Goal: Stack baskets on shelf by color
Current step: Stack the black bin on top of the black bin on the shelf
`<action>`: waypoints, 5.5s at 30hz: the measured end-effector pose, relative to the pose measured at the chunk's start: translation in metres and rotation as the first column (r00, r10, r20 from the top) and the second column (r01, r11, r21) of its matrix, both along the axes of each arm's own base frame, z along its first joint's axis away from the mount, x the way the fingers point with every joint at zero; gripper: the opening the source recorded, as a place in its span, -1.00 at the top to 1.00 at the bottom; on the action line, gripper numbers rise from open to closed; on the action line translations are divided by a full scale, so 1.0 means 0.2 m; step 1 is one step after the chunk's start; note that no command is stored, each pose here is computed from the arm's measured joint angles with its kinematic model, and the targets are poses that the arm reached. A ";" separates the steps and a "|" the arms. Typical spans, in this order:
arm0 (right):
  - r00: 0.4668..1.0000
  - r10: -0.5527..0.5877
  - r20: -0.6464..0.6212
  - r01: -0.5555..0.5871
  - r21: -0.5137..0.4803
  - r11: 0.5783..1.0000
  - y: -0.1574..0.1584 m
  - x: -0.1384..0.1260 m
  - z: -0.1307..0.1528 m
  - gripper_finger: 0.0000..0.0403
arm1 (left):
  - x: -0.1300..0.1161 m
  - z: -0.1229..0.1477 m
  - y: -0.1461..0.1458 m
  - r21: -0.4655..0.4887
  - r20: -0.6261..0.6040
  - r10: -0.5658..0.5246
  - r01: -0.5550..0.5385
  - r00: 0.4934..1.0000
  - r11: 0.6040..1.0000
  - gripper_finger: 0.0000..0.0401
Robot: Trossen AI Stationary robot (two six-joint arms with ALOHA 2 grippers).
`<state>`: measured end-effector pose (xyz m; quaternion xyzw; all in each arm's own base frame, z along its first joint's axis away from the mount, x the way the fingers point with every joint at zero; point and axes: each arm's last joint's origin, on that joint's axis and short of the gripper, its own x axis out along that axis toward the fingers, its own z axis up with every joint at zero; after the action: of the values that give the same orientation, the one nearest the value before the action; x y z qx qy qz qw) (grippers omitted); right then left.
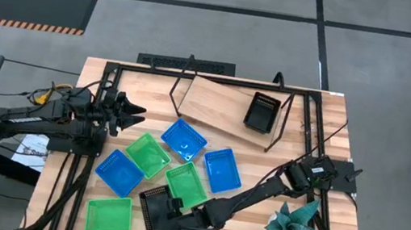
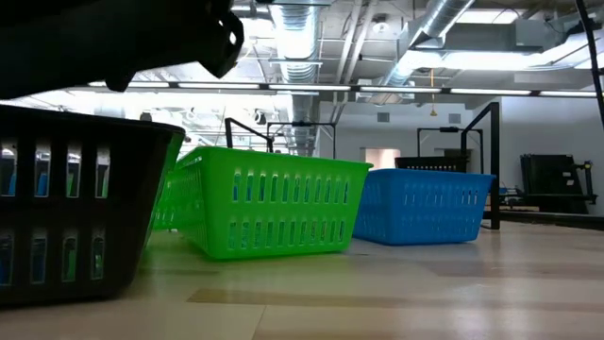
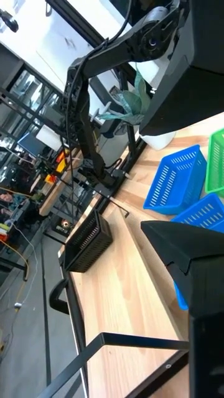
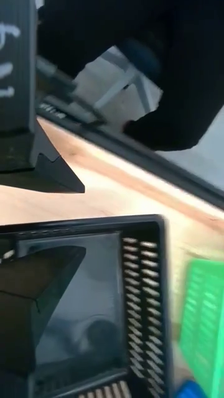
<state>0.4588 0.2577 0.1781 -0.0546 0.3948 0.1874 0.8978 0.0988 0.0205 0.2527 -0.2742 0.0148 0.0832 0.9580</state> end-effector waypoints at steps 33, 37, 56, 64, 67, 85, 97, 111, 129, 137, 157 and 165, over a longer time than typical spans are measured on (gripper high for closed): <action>0.998 -0.041 -0.037 0.040 -0.028 0.999 -0.04 0.00 -0.04 0.19 | 0.00 0.00 0.00 0.000 0.001 0.001 -0.001 1.000 1.000 -0.13; 0.998 -0.041 -0.039 0.040 -0.029 0.999 -0.04 0.00 -0.04 0.19 | 0.00 0.00 0.00 0.000 0.001 0.001 -0.001 1.000 1.000 -0.13; 0.992 -0.100 -0.079 0.099 -0.013 0.995 -0.04 0.01 -0.12 0.81 | 0.00 0.00 0.00 -0.003 0.002 0.001 -0.001 1.000 1.000 -0.13; 0.994 -0.109 0.025 0.109 0.002 0.994 0.00 0.05 0.05 0.96 | 0.00 0.00 0.00 -0.015 0.004 0.002 -0.001 1.000 1.000 -0.13; 0.995 -0.083 0.052 0.083 -0.008 0.996 0.02 0.04 0.20 0.96 | 0.00 0.00 0.00 -0.016 0.004 0.001 -0.001 1.000 1.000 -0.13; 0.841 -0.532 0.096 0.505 -0.490 0.710 -0.38 -0.41 0.85 0.98 | 0.00 0.00 0.00 -0.017 -0.005 -0.019 0.019 1.000 1.000 -0.13; 0.707 -0.700 0.106 0.643 -0.510 0.572 -0.91 -0.77 1.10 0.97 | 0.00 -0.01 0.00 0.006 -0.026 -0.028 0.028 0.999 1.000 -0.13; 0.673 -0.705 0.223 0.734 -0.312 0.603 -1.29 -1.21 0.81 0.95 | 0.00 -0.02 0.00 0.048 -0.041 0.004 -0.002 0.999 0.999 -0.13; 0.697 -0.693 0.183 0.710 -0.307 0.634 -1.55 -1.23 0.63 0.90 | 0.00 -0.02 0.00 0.037 -0.040 0.005 -0.003 0.999 0.999 -0.13; 0.721 -0.679 0.137 0.681 -0.321 0.658 -1.65 -1.24 0.60 0.93 | 0.00 -0.02 0.00 0.047 -0.042 0.025 -0.023 0.999 0.999 -0.13; 0.730 -0.677 0.089 0.669 -0.296 0.682 -1.70 -1.26 0.59 0.88 | 0.00 -0.02 0.00 0.048 -0.042 0.032 -0.030 0.999 0.998 -0.13; 0.733 -0.678 0.055 0.657 -0.314 0.685 -1.70 -1.29 0.46 0.91 | 0.00 -0.02 0.00 0.048 -0.042 0.033 -0.031 0.999 0.998 -0.13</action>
<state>0.2009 -0.0815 0.2697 -0.0425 0.4409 -0.2154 0.8703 0.0983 0.0215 0.2494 -0.2496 0.0288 0.1045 0.9623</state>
